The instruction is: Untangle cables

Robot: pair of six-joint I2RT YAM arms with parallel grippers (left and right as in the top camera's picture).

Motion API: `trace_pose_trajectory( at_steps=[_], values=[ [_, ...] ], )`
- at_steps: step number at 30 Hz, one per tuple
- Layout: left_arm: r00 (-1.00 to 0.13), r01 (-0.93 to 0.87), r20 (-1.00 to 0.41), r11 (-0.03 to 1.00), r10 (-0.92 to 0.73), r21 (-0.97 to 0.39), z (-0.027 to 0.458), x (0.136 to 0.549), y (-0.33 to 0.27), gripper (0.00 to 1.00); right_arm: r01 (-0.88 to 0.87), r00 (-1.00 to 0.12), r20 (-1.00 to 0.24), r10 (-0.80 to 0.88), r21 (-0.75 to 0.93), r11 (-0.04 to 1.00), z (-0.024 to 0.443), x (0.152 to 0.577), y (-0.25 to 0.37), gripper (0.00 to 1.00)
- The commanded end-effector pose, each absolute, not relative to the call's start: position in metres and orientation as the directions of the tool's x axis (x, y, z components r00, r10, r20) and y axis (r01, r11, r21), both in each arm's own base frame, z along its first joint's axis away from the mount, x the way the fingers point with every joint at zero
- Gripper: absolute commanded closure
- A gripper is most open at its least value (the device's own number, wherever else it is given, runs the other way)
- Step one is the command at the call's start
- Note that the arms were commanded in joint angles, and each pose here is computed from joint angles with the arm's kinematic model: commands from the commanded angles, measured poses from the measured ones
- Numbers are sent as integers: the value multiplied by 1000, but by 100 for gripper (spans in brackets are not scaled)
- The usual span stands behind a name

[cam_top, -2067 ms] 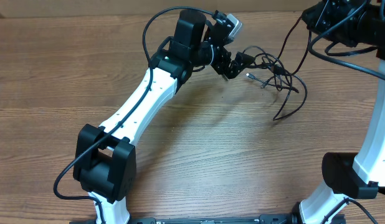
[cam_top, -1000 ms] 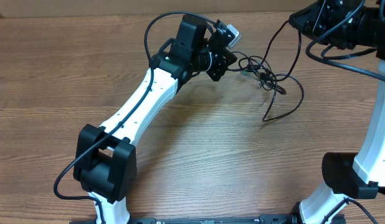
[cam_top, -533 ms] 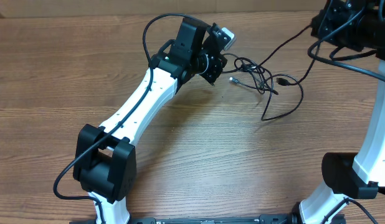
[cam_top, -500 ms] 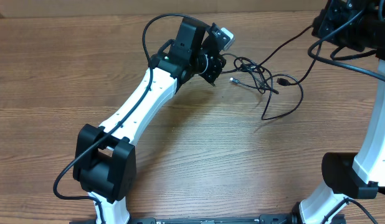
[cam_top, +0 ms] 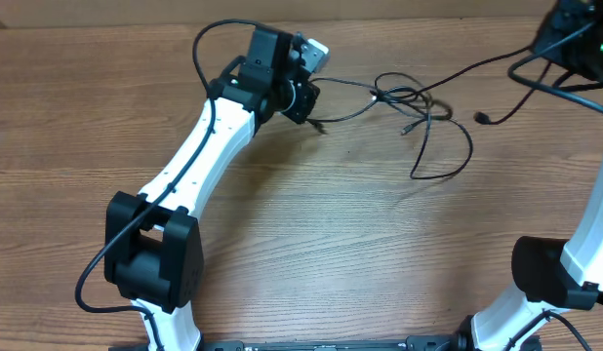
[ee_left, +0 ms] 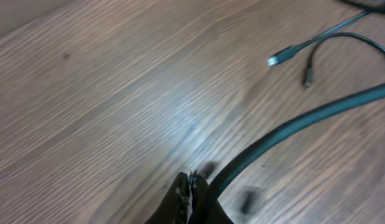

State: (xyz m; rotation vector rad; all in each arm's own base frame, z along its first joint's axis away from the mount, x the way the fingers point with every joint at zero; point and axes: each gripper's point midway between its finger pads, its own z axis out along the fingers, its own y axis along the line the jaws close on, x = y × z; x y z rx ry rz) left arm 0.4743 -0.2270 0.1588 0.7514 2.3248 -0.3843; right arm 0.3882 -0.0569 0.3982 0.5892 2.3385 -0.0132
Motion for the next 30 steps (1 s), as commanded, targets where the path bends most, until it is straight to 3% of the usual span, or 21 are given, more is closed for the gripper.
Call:
trace_pose_trajectory(
  at_steps=[1,14,20,22,23,24,25,30],
  values=[
    [-630,564,-658,825,412,-23,157,487,-204,96,503,-573,-696,432,118,856,412,376,-86,96],
    [-693,484,-613,875,379,-6,148,492,-165,96,690,-452,-702,551,116,714,413,349,-166,96],
    [-697,478,-612,879,374,-8,148,493,-161,92,693,-442,-694,569,139,708,413,347,-170,96],
    [-699,477,-612,879,371,-13,148,493,-162,66,682,-445,-690,571,151,715,413,349,-167,96],
    [-698,478,-612,878,371,-13,148,493,-162,49,675,-449,-686,573,160,721,412,350,-165,96],
    [-698,480,-613,877,371,-16,148,492,-163,14,667,-452,-683,574,169,725,412,351,-163,96],
    [-698,482,-614,876,369,-20,148,492,-164,0,661,-455,-679,576,176,729,412,352,-161,96],
    [-695,508,-622,859,361,-68,150,489,-173,0,614,-479,-657,582,223,757,410,357,-149,96]
  ],
)
